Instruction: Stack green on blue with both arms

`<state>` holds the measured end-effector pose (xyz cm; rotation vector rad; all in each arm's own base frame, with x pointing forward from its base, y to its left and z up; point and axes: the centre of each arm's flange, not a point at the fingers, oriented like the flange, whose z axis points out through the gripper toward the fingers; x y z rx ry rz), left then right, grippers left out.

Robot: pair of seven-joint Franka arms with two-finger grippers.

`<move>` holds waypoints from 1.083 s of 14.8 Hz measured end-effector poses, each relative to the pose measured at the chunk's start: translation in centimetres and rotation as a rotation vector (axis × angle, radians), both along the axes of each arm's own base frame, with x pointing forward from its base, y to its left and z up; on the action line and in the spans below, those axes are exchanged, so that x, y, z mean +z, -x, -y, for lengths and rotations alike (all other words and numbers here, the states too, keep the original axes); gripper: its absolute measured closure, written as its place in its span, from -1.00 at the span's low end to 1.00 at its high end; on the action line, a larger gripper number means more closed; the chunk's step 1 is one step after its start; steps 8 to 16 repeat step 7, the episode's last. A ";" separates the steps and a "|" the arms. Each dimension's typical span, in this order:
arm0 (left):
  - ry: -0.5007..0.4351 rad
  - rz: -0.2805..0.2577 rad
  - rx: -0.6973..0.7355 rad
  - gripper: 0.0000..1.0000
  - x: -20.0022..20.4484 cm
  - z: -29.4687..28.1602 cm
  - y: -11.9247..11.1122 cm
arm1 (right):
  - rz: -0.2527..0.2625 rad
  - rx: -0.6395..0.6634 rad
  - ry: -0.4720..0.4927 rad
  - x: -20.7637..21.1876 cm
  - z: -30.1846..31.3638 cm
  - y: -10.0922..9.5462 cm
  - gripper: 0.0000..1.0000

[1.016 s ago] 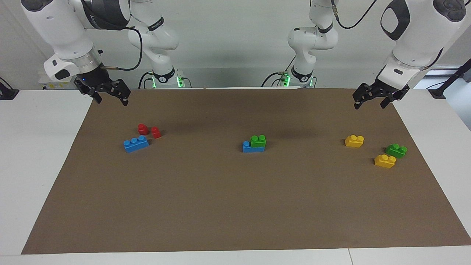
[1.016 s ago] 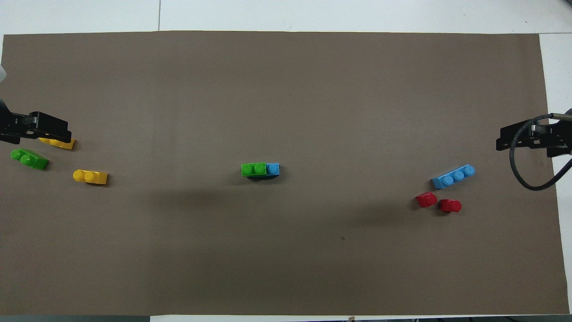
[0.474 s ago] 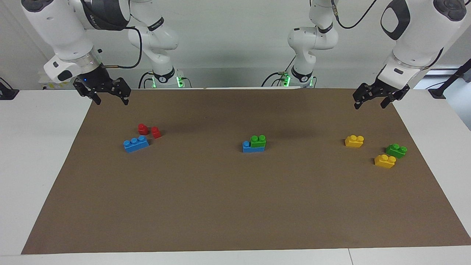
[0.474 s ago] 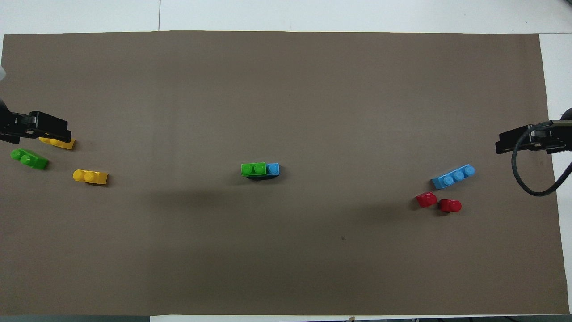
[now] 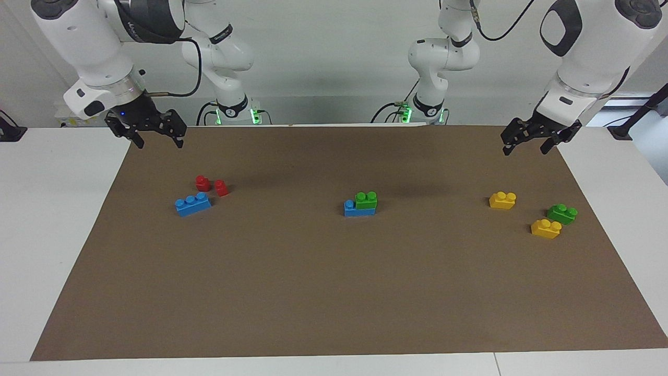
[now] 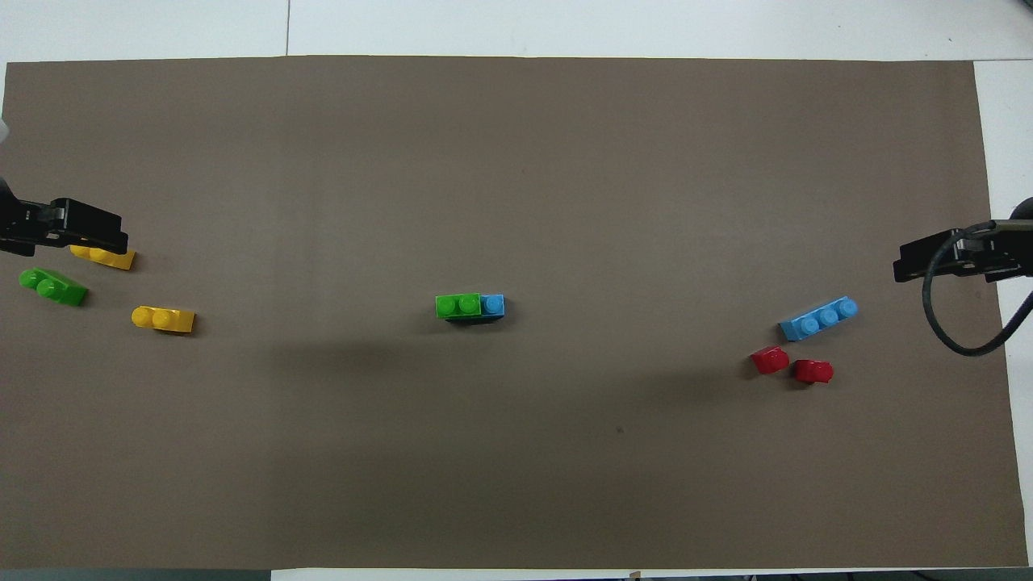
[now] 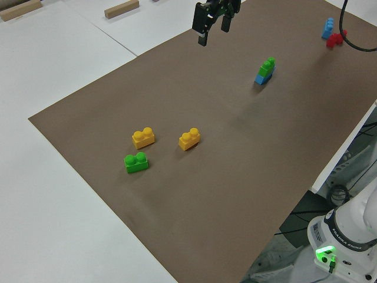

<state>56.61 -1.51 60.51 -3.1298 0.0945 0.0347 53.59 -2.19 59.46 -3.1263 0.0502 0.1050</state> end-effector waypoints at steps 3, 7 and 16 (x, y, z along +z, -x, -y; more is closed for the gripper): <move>0.000 0.005 0.000 -1.00 0.0 0.0 -0.1 | 0.000 0.001 0.000 0.0 -0.1 0.0 -1.00; 0.000 0.007 0.000 -1.00 0.1 0.0 -0.1 | -0.001 0.001 0.000 0.0 -0.1 0.0 -1.00; 0.000 0.007 0.000 -1.00 0.1 0.0 -0.1 | -0.001 0.001 0.000 0.0 -0.1 0.0 -1.00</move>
